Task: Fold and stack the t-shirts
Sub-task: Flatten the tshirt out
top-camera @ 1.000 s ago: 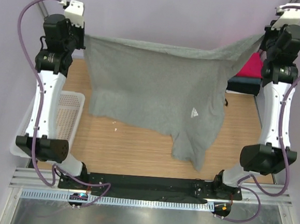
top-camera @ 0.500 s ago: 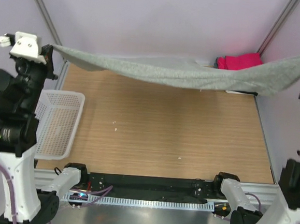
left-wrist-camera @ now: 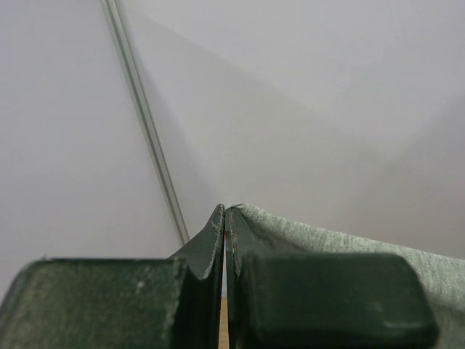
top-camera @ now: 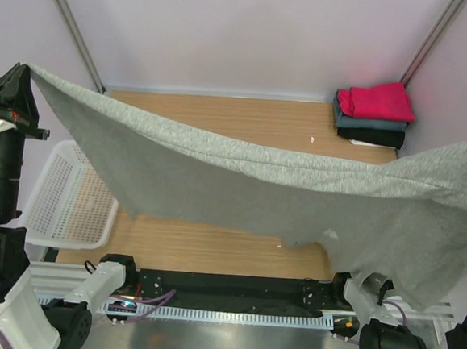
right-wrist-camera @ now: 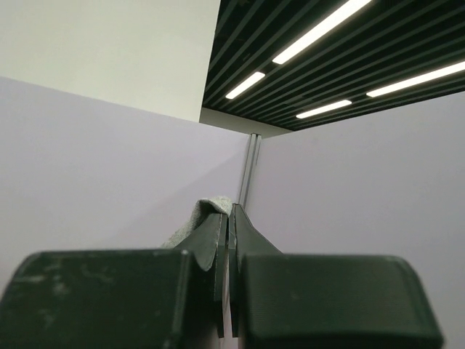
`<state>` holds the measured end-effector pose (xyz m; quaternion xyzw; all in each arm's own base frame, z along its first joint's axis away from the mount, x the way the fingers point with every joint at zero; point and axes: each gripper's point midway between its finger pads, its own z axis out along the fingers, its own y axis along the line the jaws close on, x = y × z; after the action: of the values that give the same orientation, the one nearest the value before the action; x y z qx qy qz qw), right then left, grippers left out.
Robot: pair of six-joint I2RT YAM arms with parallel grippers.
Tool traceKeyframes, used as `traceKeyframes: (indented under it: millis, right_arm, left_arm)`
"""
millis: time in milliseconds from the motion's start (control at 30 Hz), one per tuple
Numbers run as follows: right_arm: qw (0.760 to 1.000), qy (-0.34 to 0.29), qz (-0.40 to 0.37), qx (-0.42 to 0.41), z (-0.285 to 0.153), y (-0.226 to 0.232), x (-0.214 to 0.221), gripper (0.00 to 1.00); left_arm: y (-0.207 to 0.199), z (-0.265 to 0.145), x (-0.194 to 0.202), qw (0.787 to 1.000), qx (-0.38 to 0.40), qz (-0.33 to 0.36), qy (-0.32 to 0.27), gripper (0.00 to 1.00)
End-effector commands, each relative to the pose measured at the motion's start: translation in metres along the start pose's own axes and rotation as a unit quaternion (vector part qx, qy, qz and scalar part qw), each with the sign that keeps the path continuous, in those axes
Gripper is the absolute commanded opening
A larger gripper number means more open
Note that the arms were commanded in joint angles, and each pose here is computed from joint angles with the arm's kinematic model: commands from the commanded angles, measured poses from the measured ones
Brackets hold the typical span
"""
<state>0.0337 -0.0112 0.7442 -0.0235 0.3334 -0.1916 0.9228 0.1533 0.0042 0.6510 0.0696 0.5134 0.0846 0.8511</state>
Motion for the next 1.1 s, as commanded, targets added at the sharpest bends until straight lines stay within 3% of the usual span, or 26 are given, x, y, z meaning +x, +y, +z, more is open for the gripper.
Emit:
traceKeyframes:
  millis: [0, 200, 300, 333, 467, 667, 800, 967, 1033, 1067]
  right_arm:
    - [0.999, 0.039, -0.001, 0.003, 0.046, 0.008, 0.054, 0.01]
    - [0.998, 0.065, -0.007, -0.010, 0.093, 0.024, 0.121, 0.01]
    - [0.993, 0.112, 0.010, -0.039, 0.122, 0.047, 0.188, 0.01]
    - [0.988, 0.142, 0.016, -0.051, 0.134, 0.059, 0.228, 0.01]
    - [0.970, 0.227, 0.038, -0.083, 0.145, 0.091, 0.333, 0.01]
    - [0.910, 0.379, 0.082, -0.146, 0.098, 0.156, 0.499, 0.01]
    - [0.880, 0.439, 0.047, -0.173, 0.052, 0.202, 0.581, 0.01]
    - [0.864, 0.461, 0.009, -0.205, 0.020, 0.253, 0.638, 0.01]
    - [0.857, 0.478, -0.021, -0.189, 0.011, 0.253, 0.669, 0.01]
    - [0.861, 0.467, -0.019, -0.202, 0.016, 0.276, 0.665, 0.01]
  left_arm:
    - [0.003, 0.037, 0.031, 0.999, -0.016, 0.014, 0.039, 0.00]
    - [0.002, 0.096, 0.095, 0.994, -0.032, 0.044, 0.098, 0.00]
    - [-0.003, 0.131, 0.144, 0.988, -0.036, 0.058, 0.140, 0.00]
    - [-0.007, 0.140, 0.165, 0.985, -0.033, 0.063, 0.158, 0.00]
    - [-0.027, 0.172, 0.251, 0.972, -0.012, 0.068, 0.226, 0.00]
    - [-0.061, 0.178, 0.369, 0.945, 0.031, 0.061, 0.320, 0.00]
    - [-0.081, 0.175, 0.468, 0.917, 0.050, 0.077, 0.388, 0.00]
    - [-0.093, 0.181, 0.538, 0.894, 0.055, 0.088, 0.436, 0.00]
    - [-0.099, 0.182, 0.563, 0.887, 0.059, 0.086, 0.450, 0.00]
    - [-0.101, 0.182, 0.569, 0.885, 0.059, 0.085, 0.454, 0.00]
